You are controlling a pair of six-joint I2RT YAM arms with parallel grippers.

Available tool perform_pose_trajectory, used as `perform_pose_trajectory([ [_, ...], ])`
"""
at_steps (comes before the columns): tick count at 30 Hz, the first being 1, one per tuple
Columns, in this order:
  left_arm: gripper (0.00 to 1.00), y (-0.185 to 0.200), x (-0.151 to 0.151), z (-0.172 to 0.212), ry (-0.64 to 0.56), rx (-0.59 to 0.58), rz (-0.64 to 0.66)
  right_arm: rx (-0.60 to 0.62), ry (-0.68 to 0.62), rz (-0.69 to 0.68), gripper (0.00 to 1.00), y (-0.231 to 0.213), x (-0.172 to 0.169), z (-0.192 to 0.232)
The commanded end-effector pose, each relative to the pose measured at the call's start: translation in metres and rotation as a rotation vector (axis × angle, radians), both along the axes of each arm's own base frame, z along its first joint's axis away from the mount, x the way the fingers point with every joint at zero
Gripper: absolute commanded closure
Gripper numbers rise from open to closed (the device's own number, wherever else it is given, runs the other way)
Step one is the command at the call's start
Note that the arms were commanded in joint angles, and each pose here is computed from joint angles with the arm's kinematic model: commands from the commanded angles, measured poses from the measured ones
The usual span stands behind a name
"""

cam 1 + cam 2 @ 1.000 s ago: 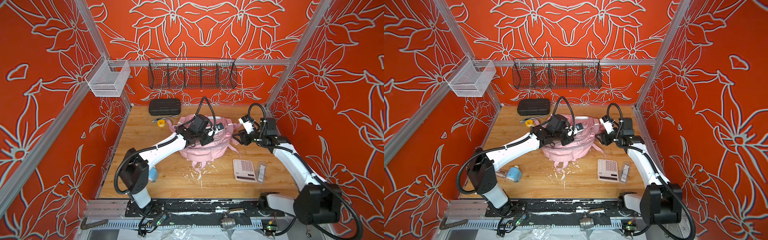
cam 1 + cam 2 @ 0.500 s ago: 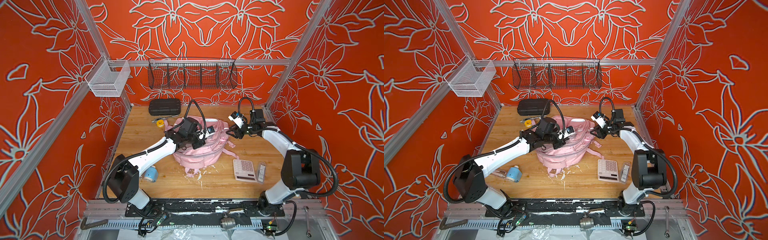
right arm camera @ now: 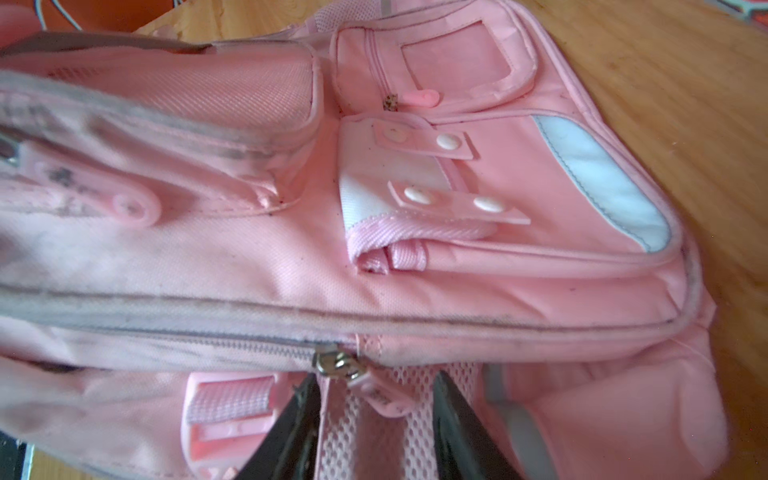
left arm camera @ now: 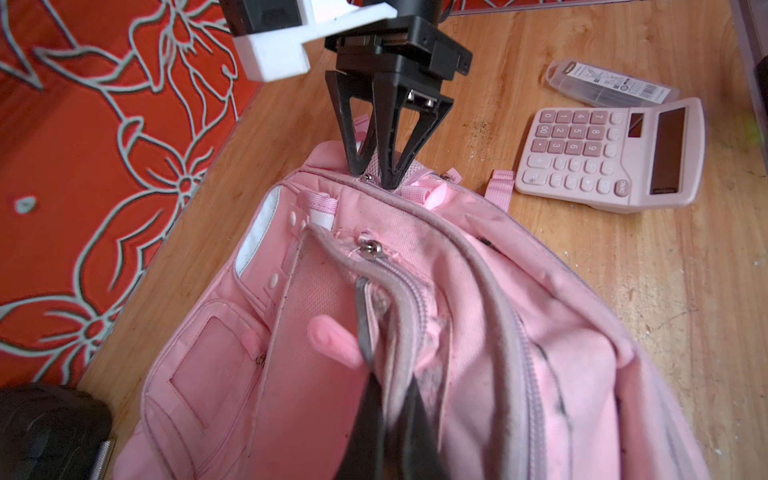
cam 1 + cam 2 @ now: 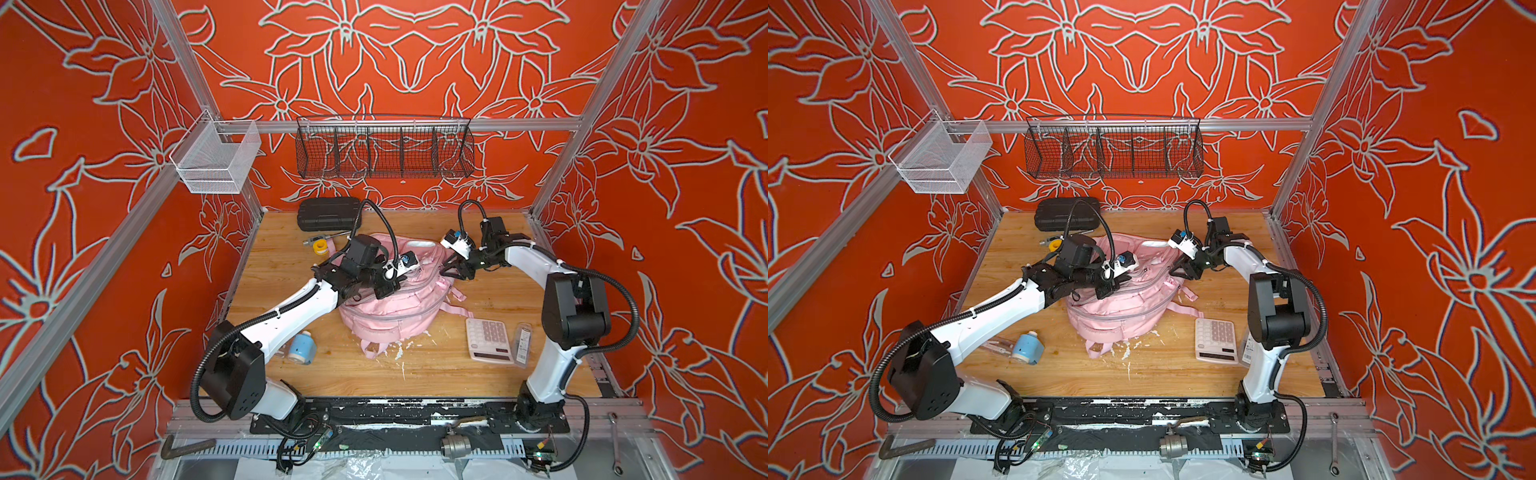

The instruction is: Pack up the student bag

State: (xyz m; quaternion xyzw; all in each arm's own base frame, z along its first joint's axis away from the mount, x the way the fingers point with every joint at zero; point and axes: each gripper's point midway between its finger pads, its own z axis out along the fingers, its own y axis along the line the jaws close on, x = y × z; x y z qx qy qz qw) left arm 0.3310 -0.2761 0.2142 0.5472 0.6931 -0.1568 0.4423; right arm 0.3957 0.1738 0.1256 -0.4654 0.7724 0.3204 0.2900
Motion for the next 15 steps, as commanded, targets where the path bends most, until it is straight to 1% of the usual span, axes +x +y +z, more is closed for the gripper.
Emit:
perform_pose_trajectory([
  [1,1.00,-0.013,0.007,0.062,-0.196,-0.130,-0.064,0.022,0.052,0.106,0.55,0.010,-0.017,-0.007],
  [5,1.00,-0.013,0.011,0.063,-0.206,-0.132,-0.054,0.023,0.072,0.156,0.55,0.015,-0.027,-0.015],
  [10,1.00,-0.013,0.013,0.060,-0.196,-0.129,-0.048,0.053,0.047,0.159,0.61,0.018,-0.033,-0.012],
  [13,1.00,-0.012,0.014,0.059,-0.200,-0.128,-0.039,0.050,0.018,0.150,0.66,0.016,-0.035,-0.007],
  [15,1.00,-0.011,0.015,0.056,-0.193,-0.118,-0.034,0.050,0.005,0.142,0.67,0.015,-0.037,-0.005],
])
